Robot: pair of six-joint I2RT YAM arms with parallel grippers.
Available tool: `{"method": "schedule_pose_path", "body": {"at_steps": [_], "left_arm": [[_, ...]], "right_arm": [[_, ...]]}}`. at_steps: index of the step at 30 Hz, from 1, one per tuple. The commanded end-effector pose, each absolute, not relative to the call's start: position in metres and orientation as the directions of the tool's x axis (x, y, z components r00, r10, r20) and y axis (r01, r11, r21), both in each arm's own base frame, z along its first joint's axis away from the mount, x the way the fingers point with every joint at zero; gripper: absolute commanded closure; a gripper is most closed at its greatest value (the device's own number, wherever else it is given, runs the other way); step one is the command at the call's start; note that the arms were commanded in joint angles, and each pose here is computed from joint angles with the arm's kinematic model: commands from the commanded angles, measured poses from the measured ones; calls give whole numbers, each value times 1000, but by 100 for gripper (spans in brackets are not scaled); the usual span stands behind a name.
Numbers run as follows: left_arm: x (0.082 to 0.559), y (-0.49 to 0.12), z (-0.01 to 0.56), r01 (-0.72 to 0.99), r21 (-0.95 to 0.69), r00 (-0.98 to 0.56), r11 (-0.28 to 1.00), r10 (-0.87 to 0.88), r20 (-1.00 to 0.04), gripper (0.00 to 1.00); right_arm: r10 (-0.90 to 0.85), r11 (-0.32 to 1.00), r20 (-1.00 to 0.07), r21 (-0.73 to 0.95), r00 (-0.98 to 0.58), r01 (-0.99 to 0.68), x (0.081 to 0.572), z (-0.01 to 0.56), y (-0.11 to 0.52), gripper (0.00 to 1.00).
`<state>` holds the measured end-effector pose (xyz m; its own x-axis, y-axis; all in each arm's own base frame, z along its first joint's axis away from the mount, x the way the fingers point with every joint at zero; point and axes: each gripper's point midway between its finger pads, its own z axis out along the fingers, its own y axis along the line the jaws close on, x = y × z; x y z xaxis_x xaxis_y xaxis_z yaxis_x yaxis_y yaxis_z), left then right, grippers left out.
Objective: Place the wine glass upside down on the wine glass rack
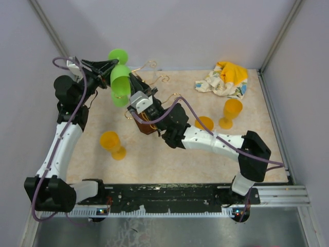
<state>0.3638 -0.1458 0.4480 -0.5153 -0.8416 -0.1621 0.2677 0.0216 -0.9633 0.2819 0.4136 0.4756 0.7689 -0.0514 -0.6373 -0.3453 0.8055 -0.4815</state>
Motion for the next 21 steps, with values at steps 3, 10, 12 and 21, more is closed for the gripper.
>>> {"method": "schedule_pose_path", "body": {"at_steps": [3, 10, 12, 21], "left_arm": [[356, -153, 459, 327, -945, -542, 0, -819, -188, 47], [355, -154, 462, 348, -937, -547, -16, -815, -190, 71], [355, -155, 462, 353, -935, -551, -18, -812, -192, 77], [354, -156, 462, 357, -933, -561, -30, -806, -189, 72]], "right_arm": [[68, 816, -604, -424, 794, -392, 259, 508, 399, 100], [70, 815, -603, -425, 795, -394, 258, 507, 396, 100], [66, 820, -604, -421, 794, -388, 259, 508, 393, 100], [72, 824, -606, -412, 792, -390, 263, 510, 384, 100]]}}
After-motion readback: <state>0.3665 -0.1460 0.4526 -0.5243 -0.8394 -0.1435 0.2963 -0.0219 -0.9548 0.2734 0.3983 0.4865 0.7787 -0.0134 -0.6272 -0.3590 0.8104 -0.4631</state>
